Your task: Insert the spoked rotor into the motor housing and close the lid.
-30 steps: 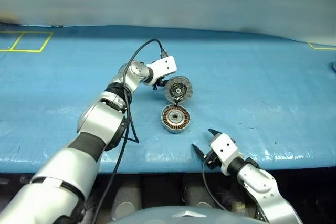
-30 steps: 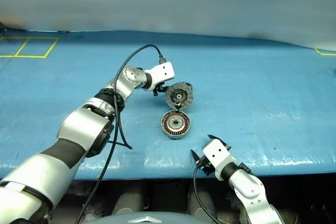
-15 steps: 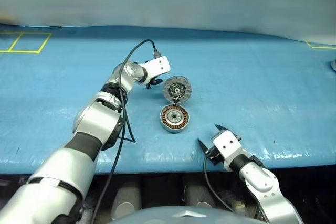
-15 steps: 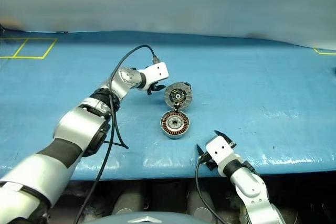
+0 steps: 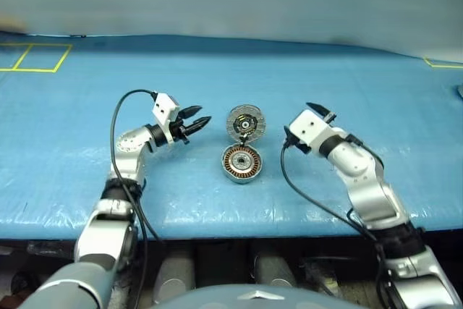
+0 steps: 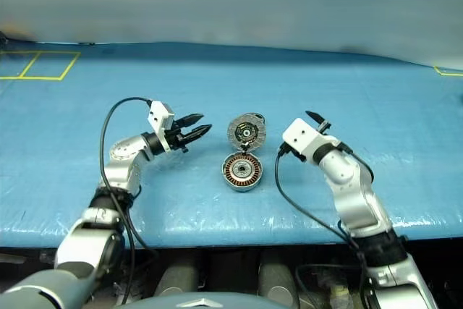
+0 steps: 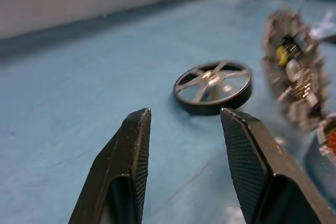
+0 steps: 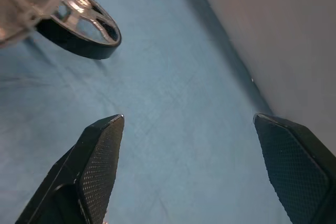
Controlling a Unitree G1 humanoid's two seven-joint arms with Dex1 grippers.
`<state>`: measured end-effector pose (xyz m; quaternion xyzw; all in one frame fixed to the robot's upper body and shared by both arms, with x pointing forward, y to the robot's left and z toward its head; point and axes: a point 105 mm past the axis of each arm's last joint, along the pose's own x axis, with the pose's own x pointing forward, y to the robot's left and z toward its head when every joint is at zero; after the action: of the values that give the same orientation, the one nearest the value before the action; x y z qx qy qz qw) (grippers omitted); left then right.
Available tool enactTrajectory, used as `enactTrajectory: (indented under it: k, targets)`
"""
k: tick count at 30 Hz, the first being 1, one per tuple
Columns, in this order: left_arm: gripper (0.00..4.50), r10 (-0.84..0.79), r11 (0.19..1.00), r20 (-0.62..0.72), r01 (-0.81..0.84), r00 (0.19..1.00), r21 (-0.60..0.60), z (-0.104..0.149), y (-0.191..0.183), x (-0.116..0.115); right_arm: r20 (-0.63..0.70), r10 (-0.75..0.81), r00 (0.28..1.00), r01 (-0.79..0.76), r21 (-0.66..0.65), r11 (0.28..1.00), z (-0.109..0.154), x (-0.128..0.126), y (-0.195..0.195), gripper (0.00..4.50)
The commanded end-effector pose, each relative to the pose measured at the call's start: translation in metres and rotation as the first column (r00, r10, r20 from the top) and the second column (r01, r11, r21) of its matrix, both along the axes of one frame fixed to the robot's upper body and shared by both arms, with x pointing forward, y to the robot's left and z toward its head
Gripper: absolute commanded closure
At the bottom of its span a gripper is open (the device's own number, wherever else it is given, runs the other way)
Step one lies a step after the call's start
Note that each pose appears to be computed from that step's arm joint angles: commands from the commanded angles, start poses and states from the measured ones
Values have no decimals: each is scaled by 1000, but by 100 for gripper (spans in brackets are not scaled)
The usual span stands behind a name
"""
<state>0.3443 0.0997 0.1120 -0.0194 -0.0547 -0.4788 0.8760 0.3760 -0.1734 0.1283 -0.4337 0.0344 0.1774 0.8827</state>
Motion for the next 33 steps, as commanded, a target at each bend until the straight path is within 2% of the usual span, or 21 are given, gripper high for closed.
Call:
enactTrajectory:
  k: [1,4,6,7,10,13,21,25,30,33]
  targets:
    - [228,-41,999,35,40,999,28,8,-10,-24,-26,53,998,-54,-50,997,2,27,5,35]
    - [228,2,997,8,-3,1000,84,-7,-6,-31,-56,59,997,-63,-62,996,4,52,7,35]
    - [228,19,992,6,-20,1000,122,-13,-5,-35,-106,94,990,-95,-4,995,3,60,13,35]
    - [228,29,991,5,-29,1000,131,-16,-4,-37,-143,135,980,-126,70,990,4,63,21,35]
    - [228,54,990,-6,-53,999,130,-22,-2,-45,-253,291,923,-260,149,954,4,60,43,35]
    - [228,72,990,-43,-66,996,126,-32,-3,-53,-316,376,871,-299,265,917,15,62,55,35]
    - [228,74,992,-107,-63,991,108,-51,-21,-69,-345,367,864,-303,225,926,43,74,58,35]
    - [228,55,992,-109,-42,993,116,-55,-31,-75,-369,342,864,-224,326,918,48,78,59,35]
    - [228,90,993,-95,-82,991,90,-53,-34,-78,-432,337,836,-269,213,939,21,72,62,35]
    - [228,107,991,-118,-96,987,96,-58,-31,-84,-440,345,829,-283,202,938,8,69,69,35]
